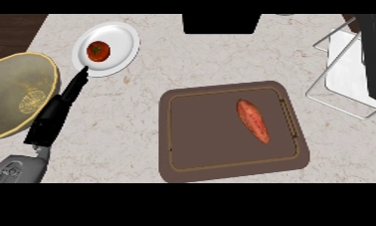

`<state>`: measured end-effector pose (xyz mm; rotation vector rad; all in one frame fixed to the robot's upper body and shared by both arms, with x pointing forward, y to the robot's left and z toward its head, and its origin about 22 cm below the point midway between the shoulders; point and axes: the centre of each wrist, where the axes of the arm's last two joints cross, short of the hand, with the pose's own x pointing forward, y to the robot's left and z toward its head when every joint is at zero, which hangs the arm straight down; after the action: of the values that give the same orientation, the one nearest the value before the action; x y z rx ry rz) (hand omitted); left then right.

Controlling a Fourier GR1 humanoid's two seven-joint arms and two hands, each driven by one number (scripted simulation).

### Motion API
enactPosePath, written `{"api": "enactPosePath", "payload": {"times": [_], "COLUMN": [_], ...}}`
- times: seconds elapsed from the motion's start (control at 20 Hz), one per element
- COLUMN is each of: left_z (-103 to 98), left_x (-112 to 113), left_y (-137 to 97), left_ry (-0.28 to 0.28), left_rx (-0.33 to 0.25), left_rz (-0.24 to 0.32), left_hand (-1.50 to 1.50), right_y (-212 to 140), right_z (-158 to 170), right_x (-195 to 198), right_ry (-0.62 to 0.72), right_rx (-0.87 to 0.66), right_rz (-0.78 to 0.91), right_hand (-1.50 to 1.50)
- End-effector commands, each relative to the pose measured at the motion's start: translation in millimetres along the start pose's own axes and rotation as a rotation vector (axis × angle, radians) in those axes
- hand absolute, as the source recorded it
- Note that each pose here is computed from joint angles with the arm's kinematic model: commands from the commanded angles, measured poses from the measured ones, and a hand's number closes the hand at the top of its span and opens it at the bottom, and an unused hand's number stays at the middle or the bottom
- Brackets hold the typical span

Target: Pick the can from the tray and place it in the tiered shelf

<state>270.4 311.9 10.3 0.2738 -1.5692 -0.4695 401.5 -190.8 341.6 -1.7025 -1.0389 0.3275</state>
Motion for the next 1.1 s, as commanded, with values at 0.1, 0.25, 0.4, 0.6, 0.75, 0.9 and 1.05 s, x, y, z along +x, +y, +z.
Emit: {"api": "enactPosePath", "payload": {"times": [0.1,0.25,0.4,0.6,0.75,0.9,1.05], "left_z": [-4.4,13.6,-4.0,4.1,-9.0,-8.5,-6.5], "left_x": [-11.6,-6.7,-8.9,10.0,4.2,-0.5,-3.2], "left_y": [-1.7,4.0,-8.3,-5.1,2.1,-13.1,2.5], "left_ry": [0.006,0.004,0.012,0.008,0.0,-0.015,0.011], "left_rx": [0.002,0.001,0.008,0.001,-0.001,-0.005,0.002], "left_rz": [-0.005,-0.01,0.002,0.005,0.006,-0.016,0.006], "left_hand": [0.0,0.0,0.0,0.0,0.0,0.0,0.0], "right_y": [1.7,15.1,18.9,38.0,53.2,83.9,86.0], "right_z": [-34.8,-38.9,-44.1,-52.5,-46.7,-46.6,-64.6], "right_x": [-42.8,-66.4,-69.2,-102.2,-123.6,-137.2,-160.4], "right_ry": [0.085,0.111,0.103,0.088,0.072,0.044,0.072], "right_rx": [0.071,0.062,0.065,0.125,0.163,0.2,0.205], "right_rz": [0.101,0.124,0.139,0.099,0.077,0.079,0.047], "right_hand": [1.5,1.5,1.5,1.5,1.5,1.5,1.5]}}
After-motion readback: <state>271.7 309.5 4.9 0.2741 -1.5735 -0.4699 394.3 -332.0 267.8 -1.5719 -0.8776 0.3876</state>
